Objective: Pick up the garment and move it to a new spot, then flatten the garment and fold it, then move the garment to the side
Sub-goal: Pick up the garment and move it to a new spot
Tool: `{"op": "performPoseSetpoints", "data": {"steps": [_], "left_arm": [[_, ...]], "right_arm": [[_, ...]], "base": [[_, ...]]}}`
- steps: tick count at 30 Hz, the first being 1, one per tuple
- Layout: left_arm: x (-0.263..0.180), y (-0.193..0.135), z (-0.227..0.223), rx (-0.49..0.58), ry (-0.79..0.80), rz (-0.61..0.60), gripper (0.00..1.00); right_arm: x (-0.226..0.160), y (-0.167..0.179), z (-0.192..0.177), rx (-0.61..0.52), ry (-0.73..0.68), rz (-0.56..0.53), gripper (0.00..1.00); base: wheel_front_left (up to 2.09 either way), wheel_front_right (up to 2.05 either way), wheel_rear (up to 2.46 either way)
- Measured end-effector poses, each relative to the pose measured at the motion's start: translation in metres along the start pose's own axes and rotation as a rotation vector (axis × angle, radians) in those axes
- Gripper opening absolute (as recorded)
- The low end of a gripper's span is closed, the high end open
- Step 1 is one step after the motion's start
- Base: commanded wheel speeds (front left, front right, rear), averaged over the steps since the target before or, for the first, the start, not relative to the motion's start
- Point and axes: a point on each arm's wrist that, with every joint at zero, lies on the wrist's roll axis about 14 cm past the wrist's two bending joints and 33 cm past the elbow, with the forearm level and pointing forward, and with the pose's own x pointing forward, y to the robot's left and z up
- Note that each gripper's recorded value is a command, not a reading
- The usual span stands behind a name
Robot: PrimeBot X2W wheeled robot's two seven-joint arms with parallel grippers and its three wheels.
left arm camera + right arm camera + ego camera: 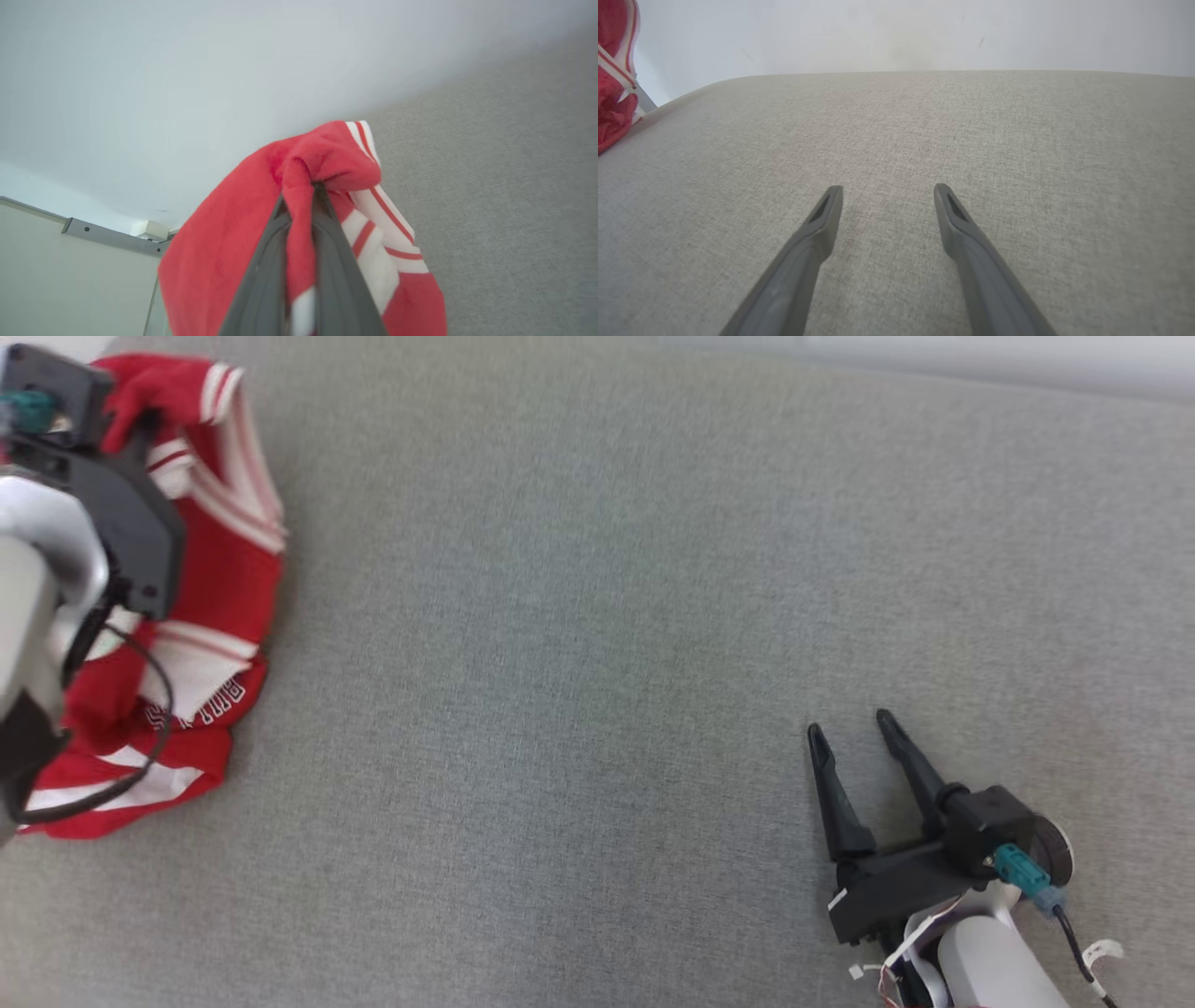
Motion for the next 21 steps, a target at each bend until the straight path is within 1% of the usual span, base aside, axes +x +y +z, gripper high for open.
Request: {"op": "performPoseSetpoints", "data": {"steps": [5,8,10,11,17,21], "left_arm": [[-0.005,-0.024,0.04,0.012,-0.127,-0.056,0.0],[-0.006,-0.047,0.066,0.008,-0.212,-0.108,0.0],[-0.006,-0.071,0.083,0.002,-0.265,-0.161,0.0],[-0.006,-0.071,0.083,0.002,-0.265,-0.161,0.0],[-0.015,-0.148,0.128,-0.045,-0.422,-0.331,0.0],[-0.026,-0.211,0.146,-0.087,-0.482,-0.468,0.0]], "right_arm": [[-0.012,-0.001,0.01,0.009,-0.02,-0.025,1.0],[-0.021,-0.005,0.015,0.014,-0.033,-0.048,1.0],[-0.029,-0.009,0.016,0.016,-0.034,-0.068,1.0],[-0.029,-0.009,0.016,0.016,-0.034,-0.068,1.0],[-0.051,-0.024,0.023,0.023,-0.053,-0.134,1.0],[-0.067,-0.037,0.027,0.025,-0.066,-0.186,1.0]], "base": [[0.0,0.0,0.0],[0.0,0.0,0.0],[0.0,0.0,0.0],[0.0,0.0,0.0],[0.0,0.0,0.0],[0.0,0.0,0.0]]}}
